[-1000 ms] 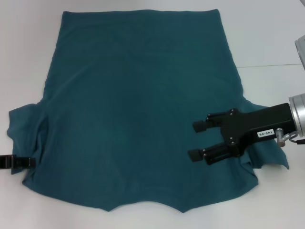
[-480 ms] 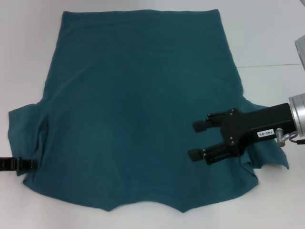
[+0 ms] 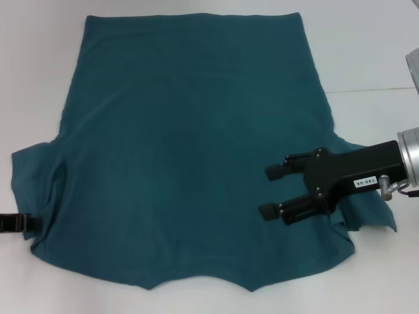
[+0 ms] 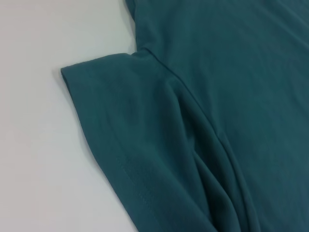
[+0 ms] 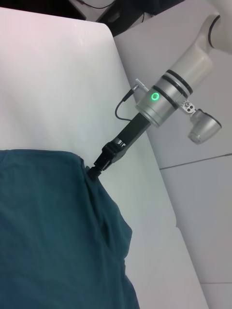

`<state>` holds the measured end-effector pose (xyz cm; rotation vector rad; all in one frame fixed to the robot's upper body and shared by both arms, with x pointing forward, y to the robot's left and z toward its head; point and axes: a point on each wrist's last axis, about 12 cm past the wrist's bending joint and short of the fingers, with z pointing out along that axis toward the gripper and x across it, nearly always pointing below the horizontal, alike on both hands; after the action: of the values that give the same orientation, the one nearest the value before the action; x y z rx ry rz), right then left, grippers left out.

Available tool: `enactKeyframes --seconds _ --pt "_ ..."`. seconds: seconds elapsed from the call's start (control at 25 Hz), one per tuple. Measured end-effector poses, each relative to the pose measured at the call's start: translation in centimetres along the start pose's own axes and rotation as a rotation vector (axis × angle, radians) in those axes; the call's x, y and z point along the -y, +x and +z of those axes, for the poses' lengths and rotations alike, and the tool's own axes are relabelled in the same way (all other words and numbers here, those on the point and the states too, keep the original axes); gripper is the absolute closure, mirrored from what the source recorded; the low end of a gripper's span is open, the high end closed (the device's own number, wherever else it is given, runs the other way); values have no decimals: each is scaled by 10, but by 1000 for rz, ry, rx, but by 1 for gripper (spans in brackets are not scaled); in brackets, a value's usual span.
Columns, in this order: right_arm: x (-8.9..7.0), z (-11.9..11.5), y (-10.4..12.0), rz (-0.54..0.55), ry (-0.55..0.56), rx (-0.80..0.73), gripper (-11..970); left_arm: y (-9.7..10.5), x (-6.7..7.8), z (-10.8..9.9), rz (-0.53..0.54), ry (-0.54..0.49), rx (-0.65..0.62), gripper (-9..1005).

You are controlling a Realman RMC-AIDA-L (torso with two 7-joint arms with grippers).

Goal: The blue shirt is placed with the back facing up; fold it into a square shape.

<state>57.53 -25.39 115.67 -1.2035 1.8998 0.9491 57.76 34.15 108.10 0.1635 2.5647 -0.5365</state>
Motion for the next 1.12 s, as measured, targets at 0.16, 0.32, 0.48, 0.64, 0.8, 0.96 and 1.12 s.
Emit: enactKeyframes --seconds 0.16,0.32,0.48,0.64,0.8,0.96,1.12 --pt "0 1 0 -1 -1 3 17 -1 0 -1 2 -2 2 932" --pt "0 2 0 -1 2 8 17 -5 -1 -2 7 -4 11 968" --pt "-1 4 4 -9 12 20 17 -11 0 -7 22 -9 27 977" --pt "0 6 14 -8 30 29 17 -21 2 -14 49 -17 48 978" --pt "0 7 27 6 48 35 17 -29 5 -20 77 -19 63 978" --pt "1 6 40 23 73 48 17 -37 11 -25 114 -20 77 977" --pt "1 5 49 37 89 62 17 -44 23 -21 182 -7 50 977"
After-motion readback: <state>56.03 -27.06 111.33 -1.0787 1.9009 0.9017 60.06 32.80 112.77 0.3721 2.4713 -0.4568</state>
